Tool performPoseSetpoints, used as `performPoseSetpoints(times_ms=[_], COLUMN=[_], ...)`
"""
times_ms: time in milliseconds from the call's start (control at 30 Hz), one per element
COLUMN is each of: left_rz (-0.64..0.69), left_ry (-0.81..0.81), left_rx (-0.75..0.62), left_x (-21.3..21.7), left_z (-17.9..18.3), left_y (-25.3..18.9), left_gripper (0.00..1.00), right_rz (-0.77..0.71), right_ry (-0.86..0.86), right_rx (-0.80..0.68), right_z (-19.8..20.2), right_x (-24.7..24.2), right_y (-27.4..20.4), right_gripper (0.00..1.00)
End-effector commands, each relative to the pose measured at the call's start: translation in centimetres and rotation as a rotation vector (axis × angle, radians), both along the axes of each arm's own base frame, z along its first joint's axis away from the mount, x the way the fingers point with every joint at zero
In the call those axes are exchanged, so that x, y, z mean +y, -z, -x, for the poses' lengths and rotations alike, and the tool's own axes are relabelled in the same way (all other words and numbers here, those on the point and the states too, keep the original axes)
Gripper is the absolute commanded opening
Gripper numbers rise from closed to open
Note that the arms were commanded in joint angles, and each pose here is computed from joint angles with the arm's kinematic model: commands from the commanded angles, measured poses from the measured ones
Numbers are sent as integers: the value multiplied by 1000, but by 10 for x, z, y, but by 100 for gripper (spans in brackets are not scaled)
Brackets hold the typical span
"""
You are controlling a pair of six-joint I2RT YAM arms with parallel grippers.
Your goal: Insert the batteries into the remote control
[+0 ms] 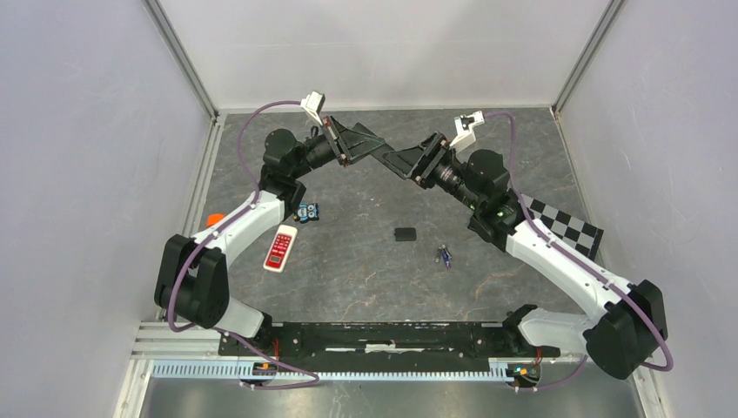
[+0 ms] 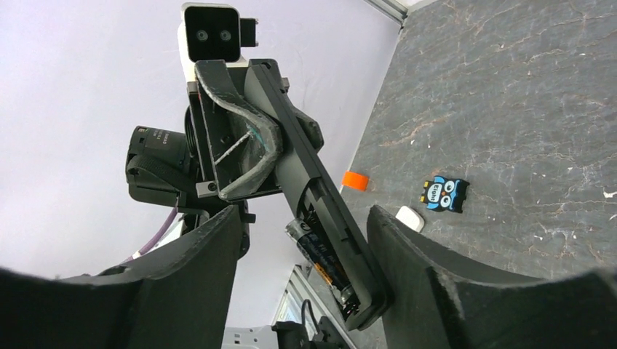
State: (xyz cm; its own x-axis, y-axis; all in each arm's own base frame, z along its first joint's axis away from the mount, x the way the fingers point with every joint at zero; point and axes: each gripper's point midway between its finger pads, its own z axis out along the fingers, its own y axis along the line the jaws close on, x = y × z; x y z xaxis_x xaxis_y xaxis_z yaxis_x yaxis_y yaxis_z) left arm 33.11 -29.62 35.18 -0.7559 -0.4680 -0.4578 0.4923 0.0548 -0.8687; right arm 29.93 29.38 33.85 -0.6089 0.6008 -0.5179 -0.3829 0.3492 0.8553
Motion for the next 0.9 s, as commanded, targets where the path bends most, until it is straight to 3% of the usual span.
performPoseSetpoints(times_ms=[0,133,400,667,800,867], left_rz=[36,39,83,116,134,134], left_ry=[-1,5,22,11,12,14], left_rx=[-92,-97,-112,-78,-60,-60], left_x=[2,3,5,6,7,7], left_z=[4,7,14,12,12,13], left_y=[-26,-27,-29,-36,-40,-40], left_gripper=[2,2,2,2,2,2], right_rz=[-47,-57,-111,-121,-119,-115], right_ry=[-32,-43,-55,-65,-68,-70], right_rx=[-57,-52,-48,-47,-54,-63], right_z=[4,3,6,11,13,14], right_x=[4,7,6,4,3,3], right_y=[-26,-25,-25,-19,-18,-18], right_gripper=[66,55,48,32,29,35])
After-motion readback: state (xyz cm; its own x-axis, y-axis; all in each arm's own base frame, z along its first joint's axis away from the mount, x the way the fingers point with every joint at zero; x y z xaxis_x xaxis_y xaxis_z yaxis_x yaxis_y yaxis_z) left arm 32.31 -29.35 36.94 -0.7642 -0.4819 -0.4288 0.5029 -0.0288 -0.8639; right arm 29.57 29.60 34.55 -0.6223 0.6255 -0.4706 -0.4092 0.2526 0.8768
